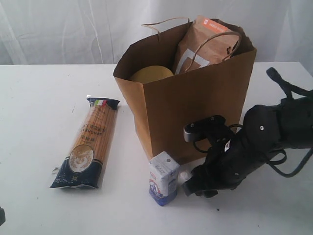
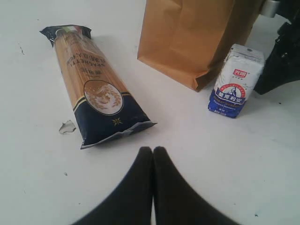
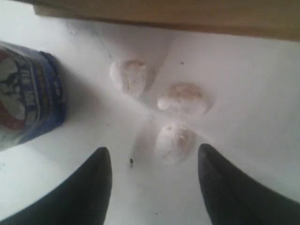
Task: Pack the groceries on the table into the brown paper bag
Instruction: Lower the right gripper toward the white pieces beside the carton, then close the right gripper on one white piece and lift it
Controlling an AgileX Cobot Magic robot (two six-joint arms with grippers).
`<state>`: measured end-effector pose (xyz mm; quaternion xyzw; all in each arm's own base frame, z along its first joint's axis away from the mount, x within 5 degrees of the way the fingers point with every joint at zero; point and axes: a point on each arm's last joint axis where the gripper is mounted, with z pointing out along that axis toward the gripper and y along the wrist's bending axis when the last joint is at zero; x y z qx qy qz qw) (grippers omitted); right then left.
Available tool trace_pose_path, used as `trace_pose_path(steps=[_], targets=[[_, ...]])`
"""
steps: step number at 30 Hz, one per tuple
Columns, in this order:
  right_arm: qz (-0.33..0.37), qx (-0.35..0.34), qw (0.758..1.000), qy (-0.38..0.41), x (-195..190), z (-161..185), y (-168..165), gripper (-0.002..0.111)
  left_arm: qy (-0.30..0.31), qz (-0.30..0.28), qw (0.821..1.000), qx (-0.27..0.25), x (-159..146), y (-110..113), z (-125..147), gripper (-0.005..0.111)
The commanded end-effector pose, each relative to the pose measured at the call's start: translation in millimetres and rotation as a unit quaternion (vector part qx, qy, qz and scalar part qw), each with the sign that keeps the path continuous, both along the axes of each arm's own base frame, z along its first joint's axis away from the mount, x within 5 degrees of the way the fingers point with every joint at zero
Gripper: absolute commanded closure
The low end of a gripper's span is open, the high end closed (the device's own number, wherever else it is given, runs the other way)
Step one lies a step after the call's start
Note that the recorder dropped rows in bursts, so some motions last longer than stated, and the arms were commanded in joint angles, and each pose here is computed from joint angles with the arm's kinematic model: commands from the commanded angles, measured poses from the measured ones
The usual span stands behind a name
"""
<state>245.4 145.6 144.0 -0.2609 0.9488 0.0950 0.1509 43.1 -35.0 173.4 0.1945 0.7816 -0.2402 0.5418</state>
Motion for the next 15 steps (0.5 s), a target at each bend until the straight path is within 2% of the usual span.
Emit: trace_pose_path(steps=[1,5,10,15], targets=[[0.002,-0.004,1.000,0.008,3.7,-4.7,2.2,0.057,0.001,-0.001,1.000,-0.001,-0.4,0.0,-1.1,0.107],[0.004,-0.013,0.999,0.030,2.0,-12.7,1.9,0.066,0.001,-0.001,1.000,-0.001,-0.4,0.0,-1.1,0.107],[0.000,-0.008,1.000,0.013,5.1,-12.3,2.6,0.073,0.001,-0.001,1.000,-0.001,-0.4,0.0,-1.1,0.107],[-0.002,-0.007,1.000,0.014,5.0,-11.7,2.6,0.100,0.001,-0.001,1.000,-0.001,-0.4,0.0,-1.1,0.107]])
